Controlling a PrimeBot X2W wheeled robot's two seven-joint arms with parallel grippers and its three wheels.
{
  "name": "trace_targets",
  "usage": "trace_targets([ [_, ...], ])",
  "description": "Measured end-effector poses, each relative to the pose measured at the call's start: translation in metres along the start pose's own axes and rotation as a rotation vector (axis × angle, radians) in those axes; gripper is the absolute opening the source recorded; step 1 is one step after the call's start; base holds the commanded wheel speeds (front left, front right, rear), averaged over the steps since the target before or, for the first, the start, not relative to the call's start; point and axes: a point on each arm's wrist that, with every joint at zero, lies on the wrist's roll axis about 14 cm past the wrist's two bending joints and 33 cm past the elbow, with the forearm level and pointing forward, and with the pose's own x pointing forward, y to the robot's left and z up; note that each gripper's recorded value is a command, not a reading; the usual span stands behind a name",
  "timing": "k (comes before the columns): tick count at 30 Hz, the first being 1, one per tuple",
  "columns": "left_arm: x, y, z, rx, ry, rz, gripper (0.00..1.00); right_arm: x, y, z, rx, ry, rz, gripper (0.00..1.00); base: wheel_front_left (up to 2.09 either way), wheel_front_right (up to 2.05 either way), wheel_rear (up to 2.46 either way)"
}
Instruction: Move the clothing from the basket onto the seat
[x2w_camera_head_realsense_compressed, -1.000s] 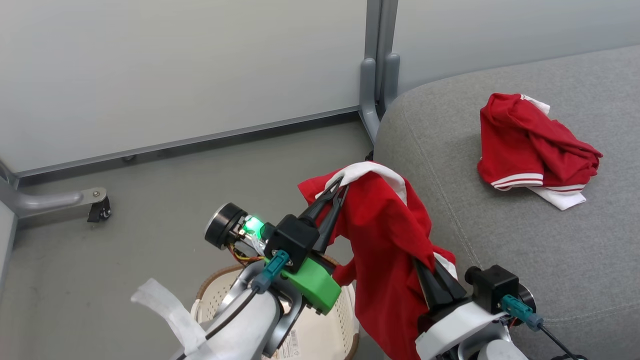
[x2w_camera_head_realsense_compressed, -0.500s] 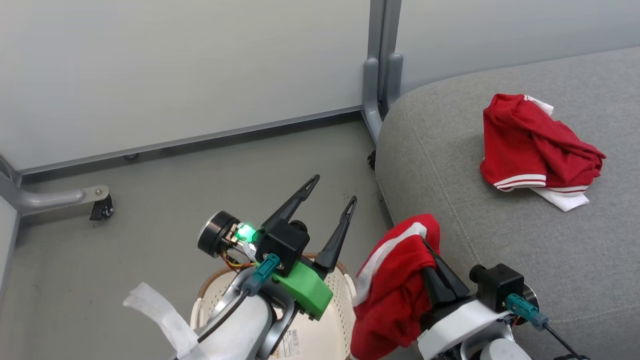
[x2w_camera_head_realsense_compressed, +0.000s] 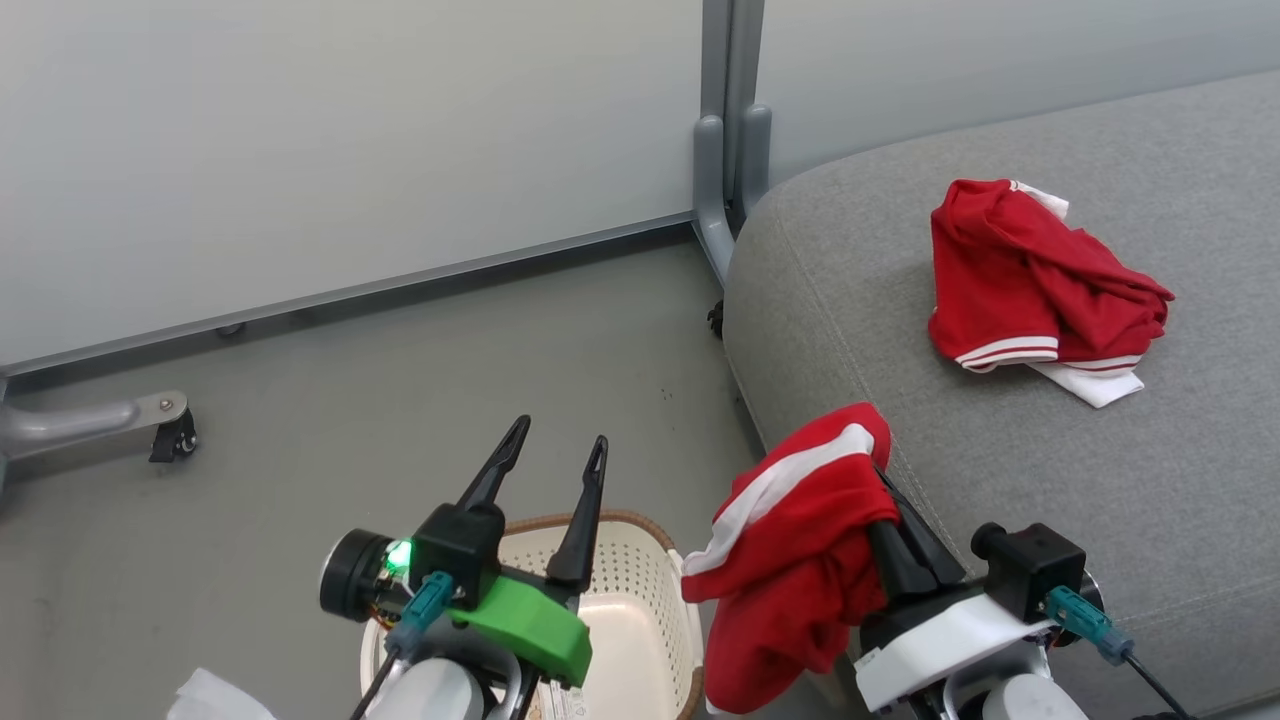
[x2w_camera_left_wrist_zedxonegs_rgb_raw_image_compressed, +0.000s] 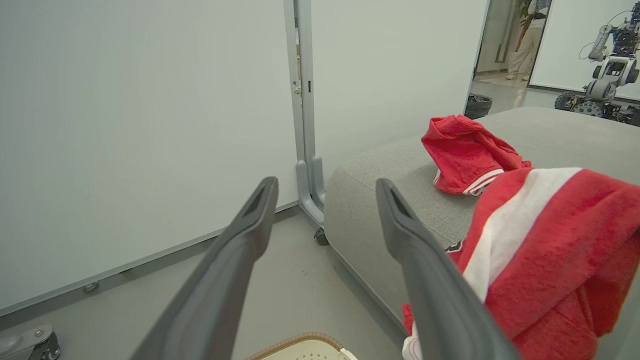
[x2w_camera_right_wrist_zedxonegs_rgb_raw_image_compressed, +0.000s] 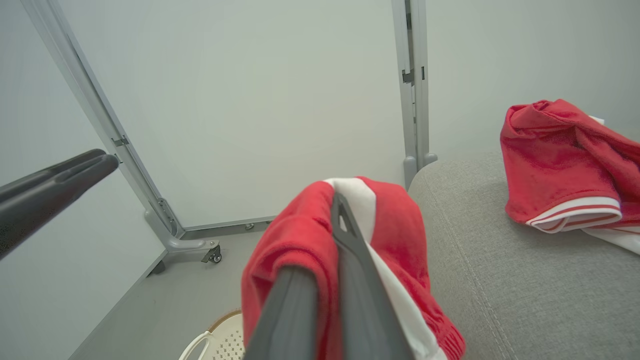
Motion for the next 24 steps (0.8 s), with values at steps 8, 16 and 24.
trace_targets([
  [8, -0.019, 0.006, -0.025, -0.016, 0.039, 0.029, 1.0, -0.012, -0.017, 0.02, -0.025, -0.061, -0.062, 0.0, 0.0, 0.0, 0.0],
  [16, -0.016, -0.013, -0.023, -0.025, 0.02, -0.029, 1.0, -0.033, -0.045, 0.054, -0.08, -0.154, -0.162, 0.0, 0.0, 0.0, 0.0],
  [24, 0.001, -0.046, -0.031, -0.03, 0.028, -0.164, 1.0, -0.066, -0.078, 0.076, -0.127, -0.203, -0.301, 0.0, 0.0, 0.0, 0.0],
])
